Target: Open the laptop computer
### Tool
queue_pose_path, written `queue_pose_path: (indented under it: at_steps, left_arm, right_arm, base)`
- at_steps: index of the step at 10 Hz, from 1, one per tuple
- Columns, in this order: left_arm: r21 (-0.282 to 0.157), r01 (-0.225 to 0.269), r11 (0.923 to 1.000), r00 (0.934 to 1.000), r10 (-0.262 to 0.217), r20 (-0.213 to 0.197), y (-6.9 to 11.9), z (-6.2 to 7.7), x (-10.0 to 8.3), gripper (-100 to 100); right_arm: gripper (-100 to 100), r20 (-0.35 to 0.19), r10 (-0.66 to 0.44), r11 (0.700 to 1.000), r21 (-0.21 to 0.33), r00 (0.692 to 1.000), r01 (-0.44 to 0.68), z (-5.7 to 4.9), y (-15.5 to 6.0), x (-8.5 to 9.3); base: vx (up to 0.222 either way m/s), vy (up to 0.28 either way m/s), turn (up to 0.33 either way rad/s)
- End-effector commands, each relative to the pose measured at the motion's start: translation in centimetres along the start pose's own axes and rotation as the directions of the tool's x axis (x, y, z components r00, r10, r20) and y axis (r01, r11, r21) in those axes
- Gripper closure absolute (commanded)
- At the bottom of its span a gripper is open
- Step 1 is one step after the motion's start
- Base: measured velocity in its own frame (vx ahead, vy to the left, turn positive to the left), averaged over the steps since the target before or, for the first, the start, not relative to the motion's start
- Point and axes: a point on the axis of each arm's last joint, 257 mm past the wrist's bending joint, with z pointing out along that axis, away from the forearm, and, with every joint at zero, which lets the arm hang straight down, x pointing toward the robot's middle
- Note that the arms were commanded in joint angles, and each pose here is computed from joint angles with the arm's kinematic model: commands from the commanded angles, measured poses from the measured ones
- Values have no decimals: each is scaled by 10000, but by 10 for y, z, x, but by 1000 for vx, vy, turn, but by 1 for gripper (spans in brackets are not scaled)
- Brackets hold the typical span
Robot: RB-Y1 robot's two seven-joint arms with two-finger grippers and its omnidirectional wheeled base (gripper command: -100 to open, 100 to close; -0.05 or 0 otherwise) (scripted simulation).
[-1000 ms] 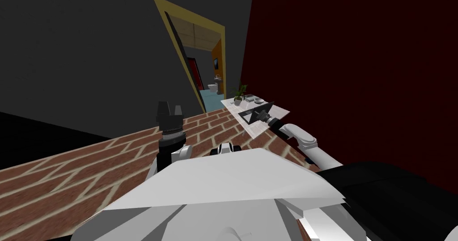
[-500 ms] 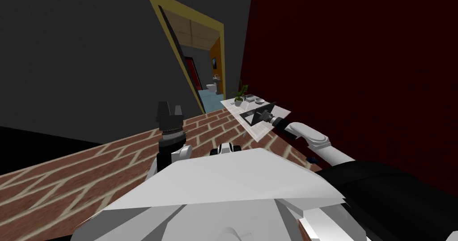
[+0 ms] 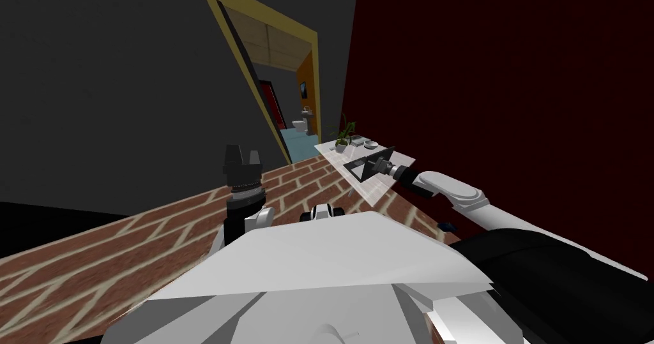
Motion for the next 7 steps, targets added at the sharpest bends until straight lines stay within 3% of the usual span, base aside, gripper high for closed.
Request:
queue_pose_path:
  at_steps: [1, 4, 6, 7]
  left_arm:
    - [-1, 0, 10000, 10000, 0, 0, 0, 0, 0, 0]
    - [0, 0, 10000, 10000, 0, 0, 0, 0, 0, 0]
    - [1, 0, 10000, 10000, 0, 0, 0, 0, 0, 0]
    - [1, 0, 10000, 10000, 0, 0, 0, 0, 0, 0]
  right_arm:
    - [100, -127, -80, 9987, -496, 9999, 74, -4, 1, 0]
    - [100, -359, 47, 9927, -1202, 9993, -90, -10, 5, 1]
    - [100, -362, -66, 9927, -1204, 9993, 22, -9, 4, 2]
    - [-100, -536, 413, 9937, -1017, 9977, -465, -10, -6, 9]
  base:
    - [72, 59, -43]
    - [88, 67, -66]
    - [39, 46, -24]
    - [26, 60, -37]
